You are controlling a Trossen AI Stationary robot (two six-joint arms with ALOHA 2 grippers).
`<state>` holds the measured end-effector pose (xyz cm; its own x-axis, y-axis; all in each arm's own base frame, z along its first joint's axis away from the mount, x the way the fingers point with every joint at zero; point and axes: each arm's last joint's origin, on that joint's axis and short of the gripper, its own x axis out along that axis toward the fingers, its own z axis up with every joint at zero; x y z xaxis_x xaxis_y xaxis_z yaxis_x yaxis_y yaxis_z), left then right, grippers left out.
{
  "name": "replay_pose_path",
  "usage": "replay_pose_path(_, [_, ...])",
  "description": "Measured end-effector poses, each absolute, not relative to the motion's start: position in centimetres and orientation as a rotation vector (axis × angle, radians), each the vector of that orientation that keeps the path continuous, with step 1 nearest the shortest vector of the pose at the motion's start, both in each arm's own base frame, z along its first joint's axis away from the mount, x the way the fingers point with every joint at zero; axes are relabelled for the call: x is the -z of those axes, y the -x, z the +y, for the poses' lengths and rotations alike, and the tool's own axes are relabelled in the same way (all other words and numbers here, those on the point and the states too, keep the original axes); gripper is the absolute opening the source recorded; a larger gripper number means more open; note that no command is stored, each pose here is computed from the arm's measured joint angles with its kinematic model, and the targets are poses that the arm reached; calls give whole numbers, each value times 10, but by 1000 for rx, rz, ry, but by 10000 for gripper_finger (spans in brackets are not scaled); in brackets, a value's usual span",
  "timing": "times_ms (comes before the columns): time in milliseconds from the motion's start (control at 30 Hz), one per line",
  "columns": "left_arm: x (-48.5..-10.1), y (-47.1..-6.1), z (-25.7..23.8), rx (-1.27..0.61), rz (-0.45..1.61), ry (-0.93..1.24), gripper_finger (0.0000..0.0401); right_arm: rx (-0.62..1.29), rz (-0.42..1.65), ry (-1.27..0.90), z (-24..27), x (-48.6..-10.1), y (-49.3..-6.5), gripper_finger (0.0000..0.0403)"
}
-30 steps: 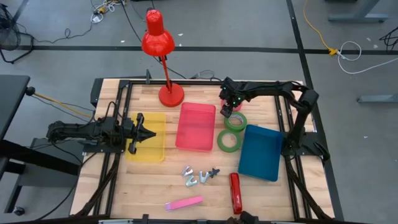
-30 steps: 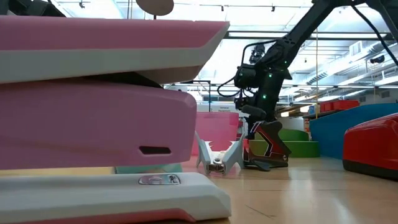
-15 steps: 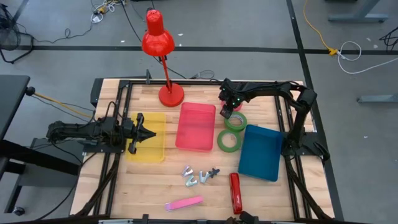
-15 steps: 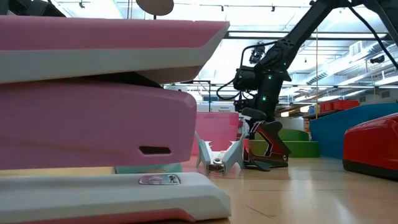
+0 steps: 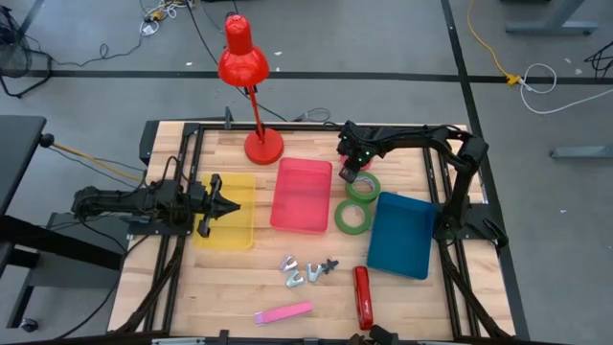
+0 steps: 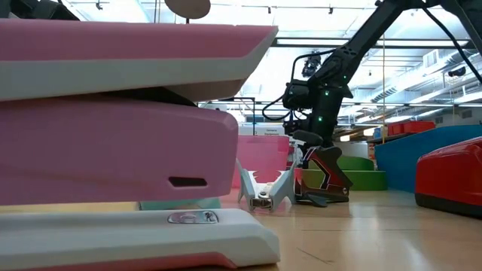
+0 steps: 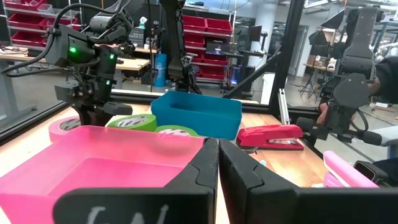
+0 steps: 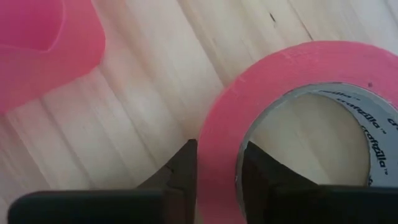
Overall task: Pick and place Stapler, Stapler remover, tape
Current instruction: Put the pink tape into the blue bin
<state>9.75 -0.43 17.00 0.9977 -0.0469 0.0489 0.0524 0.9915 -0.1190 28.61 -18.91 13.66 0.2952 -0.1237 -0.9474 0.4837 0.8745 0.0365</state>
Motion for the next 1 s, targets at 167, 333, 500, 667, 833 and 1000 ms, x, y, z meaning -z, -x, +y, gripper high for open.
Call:
replay_pose_path(167, [-170, -97, -4, 50, -46, 120, 18, 402, 1192, -312, -187, -150, -283, 82])
replay_pose_path(333, [-170, -97, -4, 50, -46, 120, 18, 398, 1145, -276, -182, -178, -275, 81])
replay_pose_path(500, [-170, -97, -4, 50, -46, 121, 18, 391, 1105, -244, -172, -212, -261, 80])
replay_pose_path(667, [-170, -97, -4, 50, -46, 120, 18, 392, 1085, -236, -158, -242, -241, 80])
replay_pose_path(833, [-170, -97, -4, 50, -46, 121, 18, 385, 1074, -229, -144, -264, -223, 80])
replay_pose_path(1000, [-170, -97, -4, 50, -46, 121, 18, 369, 1068, -227, -131, -275, -215, 79])
